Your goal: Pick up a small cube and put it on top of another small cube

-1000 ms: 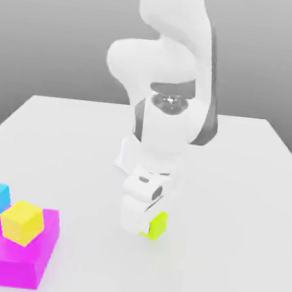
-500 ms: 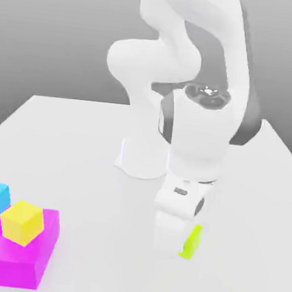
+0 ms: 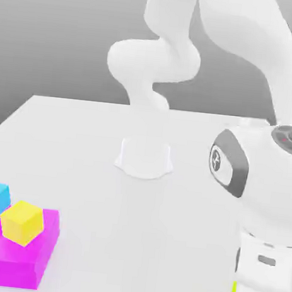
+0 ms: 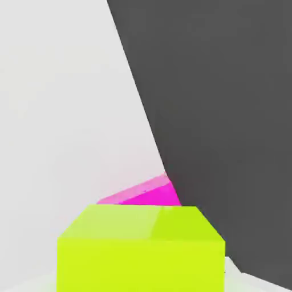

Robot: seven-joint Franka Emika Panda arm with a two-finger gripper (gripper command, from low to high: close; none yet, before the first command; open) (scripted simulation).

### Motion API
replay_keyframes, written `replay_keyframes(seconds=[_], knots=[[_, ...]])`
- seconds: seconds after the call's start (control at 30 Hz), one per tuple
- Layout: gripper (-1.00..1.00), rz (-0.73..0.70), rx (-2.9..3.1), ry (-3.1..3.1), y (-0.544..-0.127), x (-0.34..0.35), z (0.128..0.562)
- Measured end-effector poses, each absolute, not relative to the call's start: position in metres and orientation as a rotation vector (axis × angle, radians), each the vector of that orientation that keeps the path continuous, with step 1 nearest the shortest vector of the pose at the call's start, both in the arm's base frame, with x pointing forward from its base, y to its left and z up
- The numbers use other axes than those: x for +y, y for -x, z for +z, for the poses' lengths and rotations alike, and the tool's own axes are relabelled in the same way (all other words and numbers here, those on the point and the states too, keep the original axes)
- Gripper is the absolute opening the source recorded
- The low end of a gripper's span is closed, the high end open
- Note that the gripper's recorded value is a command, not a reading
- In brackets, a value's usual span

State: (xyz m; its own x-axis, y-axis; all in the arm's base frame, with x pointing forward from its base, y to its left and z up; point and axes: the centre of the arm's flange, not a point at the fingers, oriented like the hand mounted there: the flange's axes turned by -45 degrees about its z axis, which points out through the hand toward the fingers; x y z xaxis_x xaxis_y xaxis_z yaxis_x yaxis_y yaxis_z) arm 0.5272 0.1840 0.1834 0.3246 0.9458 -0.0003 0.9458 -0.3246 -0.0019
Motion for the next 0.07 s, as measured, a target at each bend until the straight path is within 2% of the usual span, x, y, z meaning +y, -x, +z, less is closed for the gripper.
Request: replay_keyframes(seconds=[0.07], knots=[[1.00,0.002,-1.825,2.556,-0.5272,0.1840,0.1834]])
